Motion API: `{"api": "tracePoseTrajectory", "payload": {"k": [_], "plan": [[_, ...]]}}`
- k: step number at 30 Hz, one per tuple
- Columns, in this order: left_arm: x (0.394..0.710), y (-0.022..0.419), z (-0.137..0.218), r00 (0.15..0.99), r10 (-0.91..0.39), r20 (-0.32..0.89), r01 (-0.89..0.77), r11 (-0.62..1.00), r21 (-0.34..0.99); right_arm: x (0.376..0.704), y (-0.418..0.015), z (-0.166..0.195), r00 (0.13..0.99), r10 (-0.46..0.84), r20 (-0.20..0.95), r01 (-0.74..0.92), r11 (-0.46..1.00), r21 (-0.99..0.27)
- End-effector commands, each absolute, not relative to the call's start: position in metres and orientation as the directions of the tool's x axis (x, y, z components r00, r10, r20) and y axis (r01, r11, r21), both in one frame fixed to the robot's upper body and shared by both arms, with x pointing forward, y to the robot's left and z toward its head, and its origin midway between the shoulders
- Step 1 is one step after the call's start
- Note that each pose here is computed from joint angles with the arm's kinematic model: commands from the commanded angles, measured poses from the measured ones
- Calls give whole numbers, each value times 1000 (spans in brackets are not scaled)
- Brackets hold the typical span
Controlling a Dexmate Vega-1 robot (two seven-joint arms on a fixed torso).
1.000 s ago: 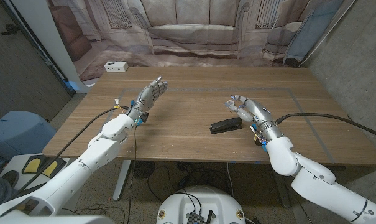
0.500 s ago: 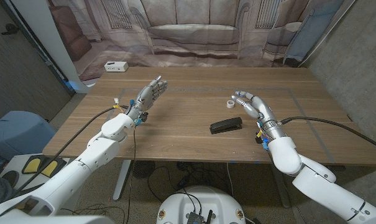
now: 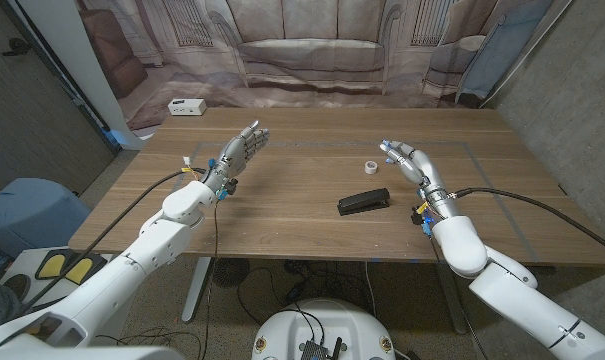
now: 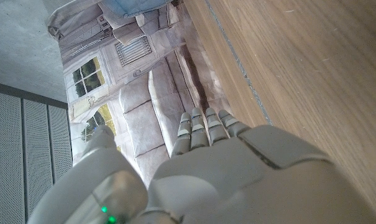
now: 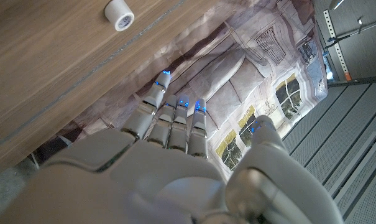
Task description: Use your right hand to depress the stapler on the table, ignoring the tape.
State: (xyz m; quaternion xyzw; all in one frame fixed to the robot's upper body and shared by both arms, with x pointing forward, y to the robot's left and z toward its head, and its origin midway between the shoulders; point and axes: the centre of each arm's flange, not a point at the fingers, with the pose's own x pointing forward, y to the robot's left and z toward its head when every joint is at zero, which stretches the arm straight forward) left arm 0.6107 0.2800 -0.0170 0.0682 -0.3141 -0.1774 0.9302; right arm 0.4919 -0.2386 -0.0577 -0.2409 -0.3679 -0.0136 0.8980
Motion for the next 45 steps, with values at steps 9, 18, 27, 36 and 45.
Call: {"api": "tracePoseTrajectory", "payload": {"k": [9,18,27,36,45], "plan": [[613,280,-20,742,-366,562,288,930,227,510,-250,-56,735,215,643,-42,961,-274],[614,279,-22,744,-373,555,294,928,229,522,-255,-57,747,265,610,-185,964,-192],[613,277,-24,745,-376,551,297,927,231,532,-261,-60,752,264,604,-237,963,-126],[613,276,-25,745,-379,549,302,925,230,537,-265,-59,754,250,607,-245,965,-93],[614,278,-24,746,-379,547,300,926,232,547,-269,-56,751,249,611,-260,963,-73]]}}
